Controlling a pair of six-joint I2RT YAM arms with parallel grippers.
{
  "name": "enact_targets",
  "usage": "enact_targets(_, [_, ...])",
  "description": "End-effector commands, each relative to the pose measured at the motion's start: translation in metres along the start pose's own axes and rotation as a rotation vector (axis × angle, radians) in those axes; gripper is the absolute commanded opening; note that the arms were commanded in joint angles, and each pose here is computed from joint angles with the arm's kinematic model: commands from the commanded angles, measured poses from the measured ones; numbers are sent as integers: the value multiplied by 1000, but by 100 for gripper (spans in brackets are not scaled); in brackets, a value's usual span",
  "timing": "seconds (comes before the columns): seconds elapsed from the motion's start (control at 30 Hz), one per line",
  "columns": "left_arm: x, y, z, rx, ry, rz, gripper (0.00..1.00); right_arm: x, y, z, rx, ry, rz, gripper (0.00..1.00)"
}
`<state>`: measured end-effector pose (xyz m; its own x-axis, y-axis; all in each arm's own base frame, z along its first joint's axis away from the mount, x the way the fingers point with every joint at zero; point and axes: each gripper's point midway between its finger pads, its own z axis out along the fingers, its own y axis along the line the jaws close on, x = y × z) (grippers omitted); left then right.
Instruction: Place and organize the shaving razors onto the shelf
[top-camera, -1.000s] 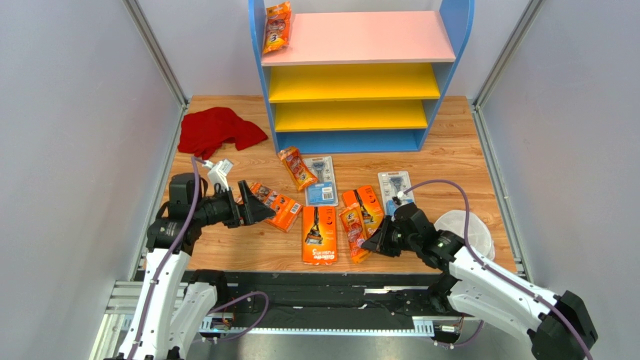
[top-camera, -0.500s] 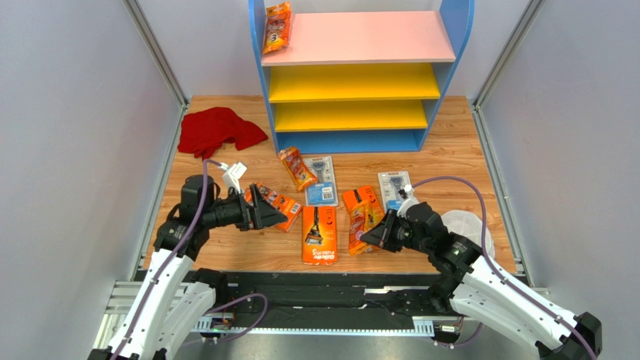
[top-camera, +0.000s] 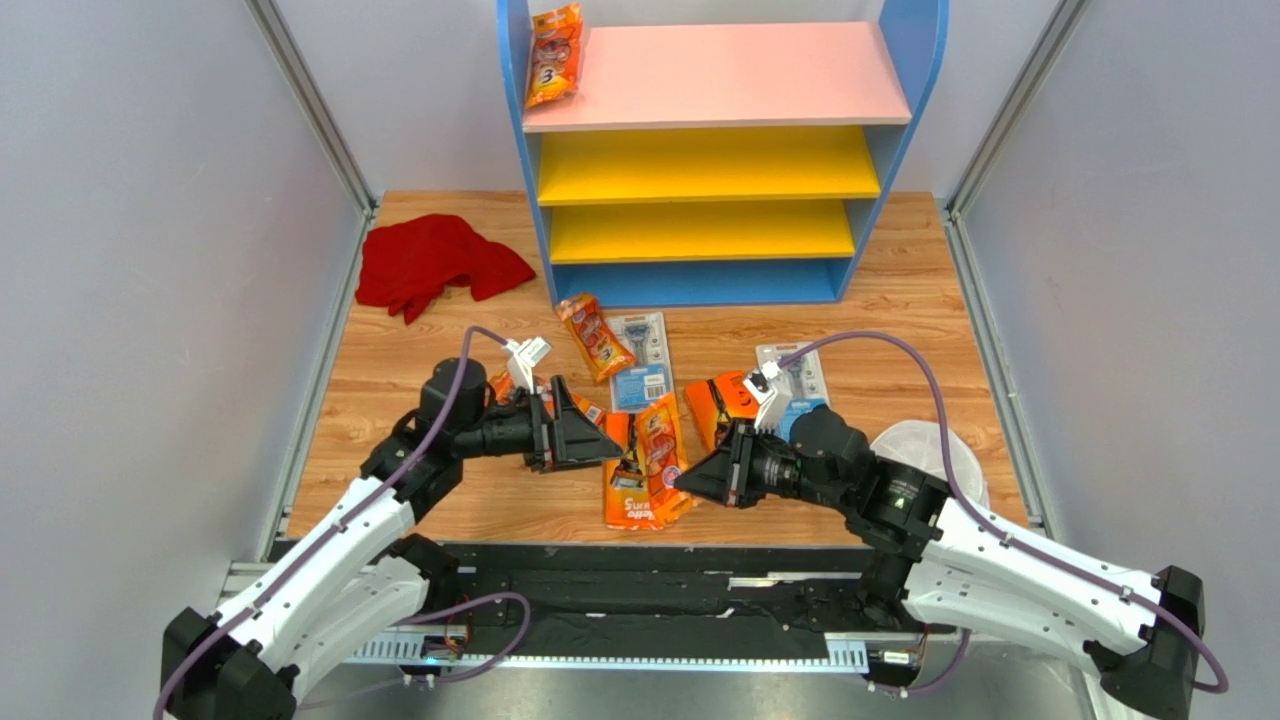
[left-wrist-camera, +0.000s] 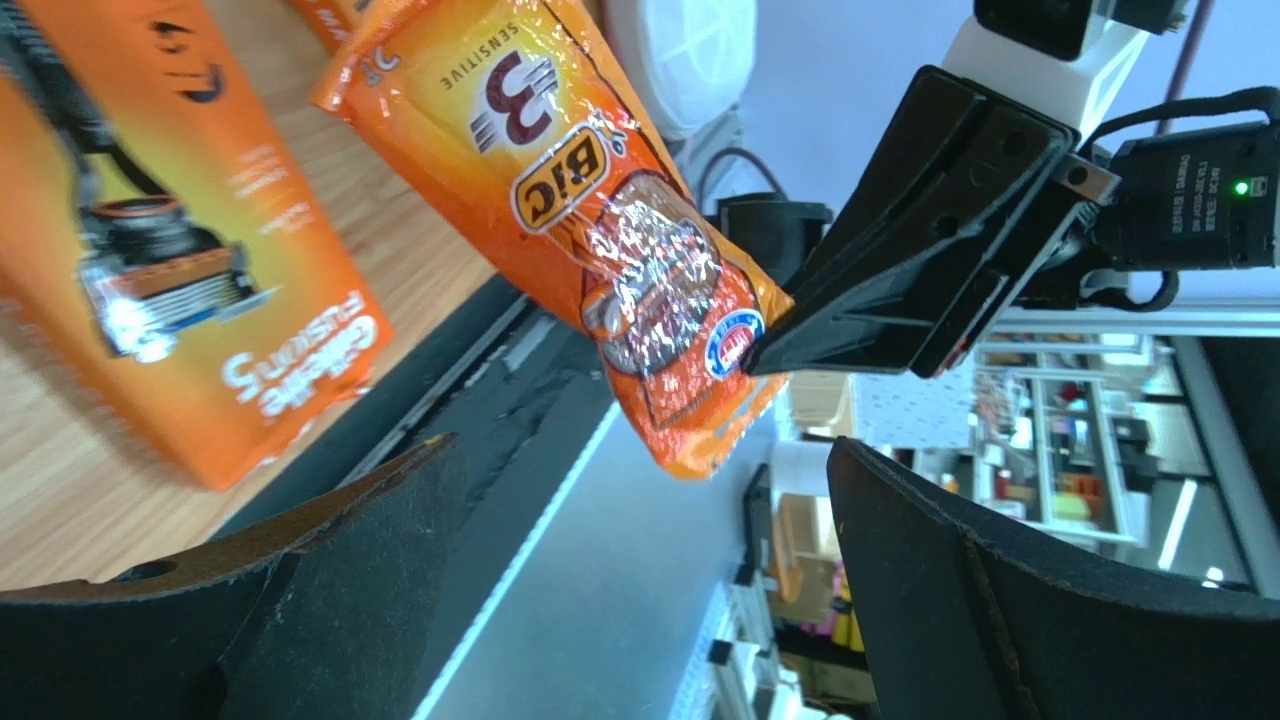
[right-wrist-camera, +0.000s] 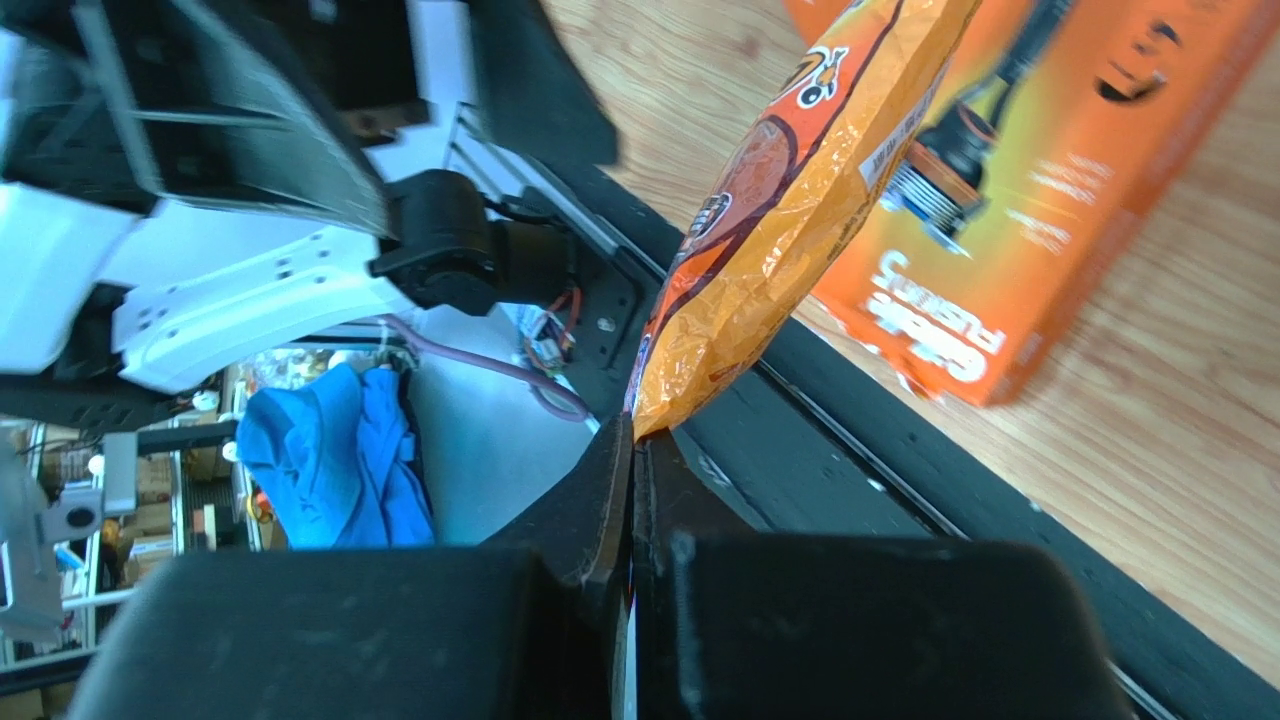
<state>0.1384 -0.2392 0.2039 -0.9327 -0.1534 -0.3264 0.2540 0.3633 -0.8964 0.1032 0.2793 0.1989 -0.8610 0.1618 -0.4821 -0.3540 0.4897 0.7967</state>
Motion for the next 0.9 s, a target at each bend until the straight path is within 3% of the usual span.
enact_targets(0.0, [-1, -30, 17, 128, -5, -22, 99, -27, 49, -10, -158, -107, -67, 0])
enact_targets(0.17, [6, -41, 33, 180, 19, -55, 99, -30, 64, -17, -206, -118, -83, 0])
enact_targets(0.63, [-5, -62, 37, 287, -90, -64, 98, -10, 97, -23, -329, -34, -156, 0])
enact_targets(0.87, [-6, -66, 23, 312, -159, -27, 78, 4, 108, -38, -395, 3, -181, 0])
